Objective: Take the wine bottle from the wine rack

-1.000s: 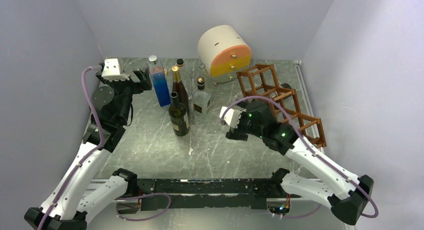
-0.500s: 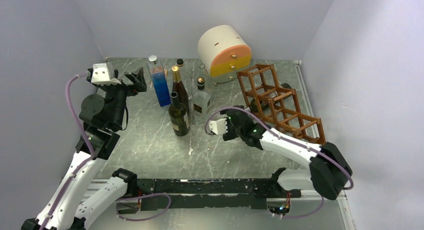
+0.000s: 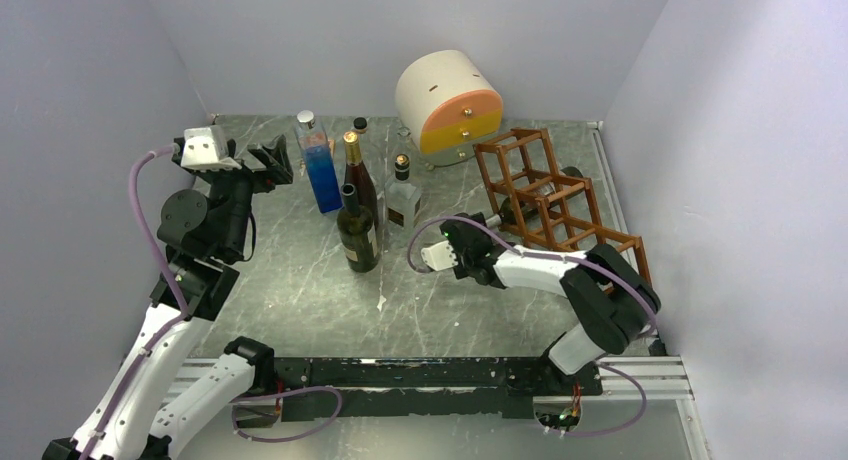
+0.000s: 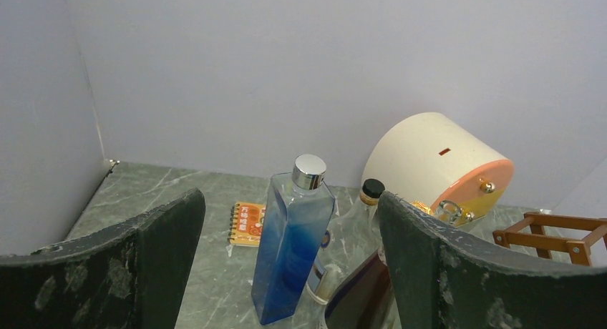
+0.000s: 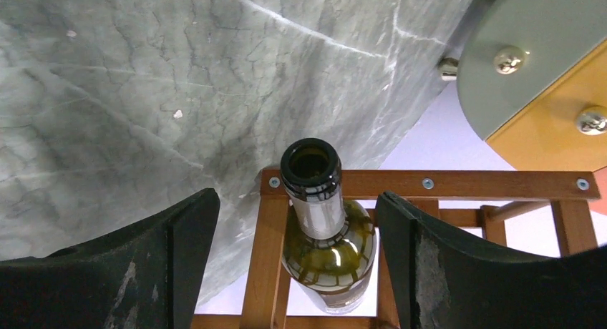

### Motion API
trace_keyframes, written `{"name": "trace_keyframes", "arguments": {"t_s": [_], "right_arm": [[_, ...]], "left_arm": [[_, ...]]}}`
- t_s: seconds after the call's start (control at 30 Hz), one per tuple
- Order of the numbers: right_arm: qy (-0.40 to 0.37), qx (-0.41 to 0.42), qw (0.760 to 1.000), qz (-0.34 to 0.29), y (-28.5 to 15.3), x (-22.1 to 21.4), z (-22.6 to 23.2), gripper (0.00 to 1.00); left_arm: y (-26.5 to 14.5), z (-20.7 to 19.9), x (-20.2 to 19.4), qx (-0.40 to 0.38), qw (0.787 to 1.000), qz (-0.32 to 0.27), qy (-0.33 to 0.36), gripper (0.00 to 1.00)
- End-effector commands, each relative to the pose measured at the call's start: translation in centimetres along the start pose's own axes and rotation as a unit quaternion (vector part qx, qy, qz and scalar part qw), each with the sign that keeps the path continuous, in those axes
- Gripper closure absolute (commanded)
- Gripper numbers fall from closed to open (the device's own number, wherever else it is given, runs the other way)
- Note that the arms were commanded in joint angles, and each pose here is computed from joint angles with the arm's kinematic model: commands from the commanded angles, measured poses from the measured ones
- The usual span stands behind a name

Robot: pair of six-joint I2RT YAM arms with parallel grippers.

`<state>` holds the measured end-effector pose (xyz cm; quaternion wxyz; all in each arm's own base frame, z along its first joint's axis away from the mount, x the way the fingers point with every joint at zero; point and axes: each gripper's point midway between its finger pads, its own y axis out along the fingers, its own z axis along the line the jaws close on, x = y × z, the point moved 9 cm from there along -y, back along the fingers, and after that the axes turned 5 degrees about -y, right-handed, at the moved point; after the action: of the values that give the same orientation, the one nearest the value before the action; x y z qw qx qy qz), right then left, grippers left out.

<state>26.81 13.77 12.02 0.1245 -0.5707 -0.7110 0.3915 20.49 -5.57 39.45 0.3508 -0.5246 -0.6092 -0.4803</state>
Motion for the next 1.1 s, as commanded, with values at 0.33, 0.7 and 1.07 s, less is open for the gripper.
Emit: {"name": "trace_keyframes", "arguments": {"t_s": [0.33,0.7,1.07], "right_arm": [[0.011,-0.037,0.998,0.058,3.4,-1.5,-1.9,0.18],[0.017,-0.065,0.994,0.089,5.4,-2.5,-1.4,0.18],[0.020,-0.081,0.990,0.112,6.3,-3.1,-1.3,0.24]], "left_arm": [[-0.2,-0.3,0.9,-0.003,1.000,-0.017,-0.011,0.06],[-0.4,-0.2,1.1,-0.007,1.000,-0.021,-0.010,0.06],[-0.5,-0.3,1.0,-0.011,1.000,-0.021,-0.010,0.06]]}}
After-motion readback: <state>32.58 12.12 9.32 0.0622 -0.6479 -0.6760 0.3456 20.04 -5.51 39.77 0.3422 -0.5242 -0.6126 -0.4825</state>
